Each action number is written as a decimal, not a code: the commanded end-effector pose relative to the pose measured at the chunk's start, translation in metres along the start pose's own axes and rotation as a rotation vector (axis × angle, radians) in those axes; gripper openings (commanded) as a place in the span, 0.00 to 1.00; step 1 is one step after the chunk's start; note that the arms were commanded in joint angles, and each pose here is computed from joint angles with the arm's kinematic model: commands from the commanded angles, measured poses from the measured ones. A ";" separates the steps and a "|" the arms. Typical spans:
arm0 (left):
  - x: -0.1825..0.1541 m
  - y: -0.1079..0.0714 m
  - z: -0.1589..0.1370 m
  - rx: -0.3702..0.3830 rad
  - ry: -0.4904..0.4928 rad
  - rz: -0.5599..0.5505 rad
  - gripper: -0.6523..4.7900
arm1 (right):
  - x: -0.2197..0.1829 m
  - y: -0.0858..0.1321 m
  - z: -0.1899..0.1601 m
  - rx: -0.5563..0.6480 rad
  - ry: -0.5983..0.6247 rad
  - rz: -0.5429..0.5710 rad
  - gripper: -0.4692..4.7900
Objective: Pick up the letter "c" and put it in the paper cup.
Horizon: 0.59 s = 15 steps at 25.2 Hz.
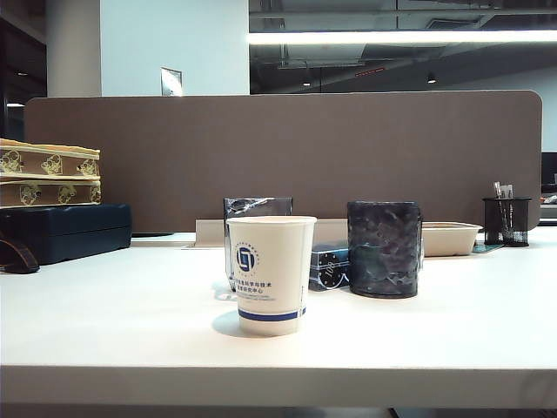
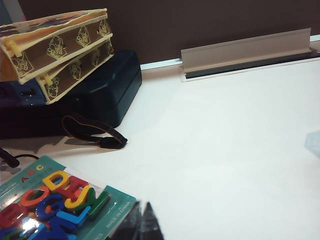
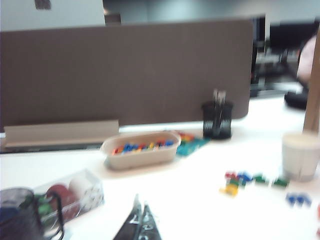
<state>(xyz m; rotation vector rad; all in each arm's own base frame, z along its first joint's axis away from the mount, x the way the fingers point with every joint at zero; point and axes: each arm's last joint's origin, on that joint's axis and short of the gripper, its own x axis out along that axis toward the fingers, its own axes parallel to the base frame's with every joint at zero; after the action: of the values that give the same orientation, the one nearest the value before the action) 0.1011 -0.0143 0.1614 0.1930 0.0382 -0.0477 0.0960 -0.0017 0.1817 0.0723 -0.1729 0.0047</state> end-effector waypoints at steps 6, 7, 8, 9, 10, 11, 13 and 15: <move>0.000 0.000 0.001 -0.004 -0.007 0.001 0.11 | -0.001 -0.001 -0.014 0.057 0.134 -0.019 0.07; 0.000 0.000 0.001 -0.004 -0.007 0.002 0.11 | -0.001 -0.001 -0.015 0.057 0.141 -0.019 0.07; 0.000 0.000 0.001 -0.004 -0.007 0.002 0.11 | -0.001 -0.001 -0.016 0.057 0.147 -0.019 0.07; 0.000 0.000 0.001 -0.004 -0.007 0.001 0.11 | -0.001 -0.001 -0.016 0.058 0.154 -0.019 0.07; 0.000 0.000 0.001 -0.004 -0.007 0.001 0.11 | -0.001 -0.001 -0.016 0.058 0.155 -0.016 0.07; 0.000 0.000 0.001 -0.004 -0.007 0.002 0.11 | -0.001 -0.001 -0.016 0.058 0.154 -0.016 0.07; 0.000 0.000 0.001 -0.004 -0.007 0.001 0.11 | -0.001 -0.001 -0.016 0.058 0.154 -0.016 0.07; 0.000 0.000 0.001 -0.004 -0.007 0.001 0.11 | -0.001 -0.001 -0.016 0.058 0.154 -0.016 0.07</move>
<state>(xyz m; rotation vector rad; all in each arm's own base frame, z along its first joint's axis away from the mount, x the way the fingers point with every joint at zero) 0.1011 -0.0143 0.1614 0.1930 0.0382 -0.0477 0.0974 -0.0017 0.1661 0.1266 -0.0110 -0.0008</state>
